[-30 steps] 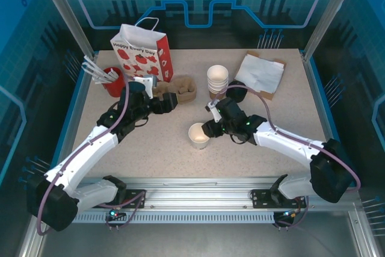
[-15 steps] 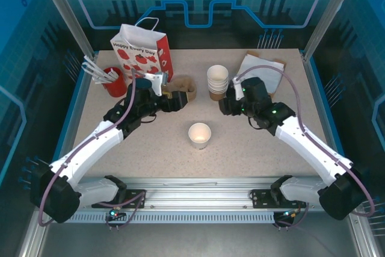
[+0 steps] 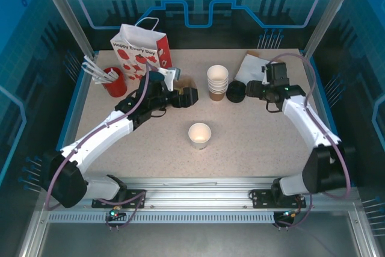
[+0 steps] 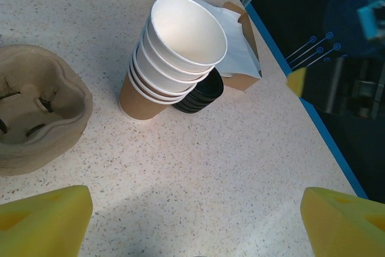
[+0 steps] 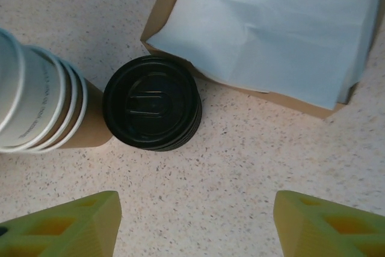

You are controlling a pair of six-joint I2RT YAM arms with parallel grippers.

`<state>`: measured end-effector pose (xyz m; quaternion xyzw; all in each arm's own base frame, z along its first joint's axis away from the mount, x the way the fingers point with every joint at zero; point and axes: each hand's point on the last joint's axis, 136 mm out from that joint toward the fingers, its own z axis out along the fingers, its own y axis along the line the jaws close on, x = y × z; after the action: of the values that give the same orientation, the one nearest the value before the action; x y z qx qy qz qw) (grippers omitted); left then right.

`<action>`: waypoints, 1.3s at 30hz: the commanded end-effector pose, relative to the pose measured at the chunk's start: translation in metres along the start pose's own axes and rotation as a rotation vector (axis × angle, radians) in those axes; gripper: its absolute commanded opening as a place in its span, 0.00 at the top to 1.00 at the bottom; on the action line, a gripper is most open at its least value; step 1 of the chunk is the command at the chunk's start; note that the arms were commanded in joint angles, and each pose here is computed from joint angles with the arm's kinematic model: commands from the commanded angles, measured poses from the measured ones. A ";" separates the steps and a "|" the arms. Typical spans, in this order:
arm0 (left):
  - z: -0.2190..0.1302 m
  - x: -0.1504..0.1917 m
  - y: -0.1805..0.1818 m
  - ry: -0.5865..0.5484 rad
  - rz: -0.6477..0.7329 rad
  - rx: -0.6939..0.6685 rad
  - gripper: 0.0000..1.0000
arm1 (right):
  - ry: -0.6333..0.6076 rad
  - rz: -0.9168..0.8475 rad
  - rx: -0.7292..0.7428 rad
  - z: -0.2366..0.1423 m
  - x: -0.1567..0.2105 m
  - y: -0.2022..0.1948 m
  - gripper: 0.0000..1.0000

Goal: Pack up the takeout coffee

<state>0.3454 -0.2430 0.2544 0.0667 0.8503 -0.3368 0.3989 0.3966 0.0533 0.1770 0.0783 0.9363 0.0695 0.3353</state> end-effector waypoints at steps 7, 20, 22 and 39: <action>-0.001 -0.009 -0.011 -0.014 0.030 0.019 0.09 | 0.104 0.048 0.039 0.060 -0.016 0.003 0.44; -0.003 -0.006 -0.008 -0.014 0.036 0.002 0.09 | 0.227 -0.006 0.077 0.123 -0.007 0.003 0.64; -0.002 -0.006 -0.007 -0.013 0.036 0.001 0.09 | 0.234 -0.014 0.083 0.126 -0.005 0.002 0.66; -0.001 -0.003 -0.004 -0.008 0.031 -0.004 0.09 | 0.265 -0.041 0.077 0.136 0.000 0.003 0.81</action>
<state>0.3444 -0.2446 0.2544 0.0698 0.8501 -0.3366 0.3990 0.4834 0.0634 0.0737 0.0703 0.9736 0.0341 0.2143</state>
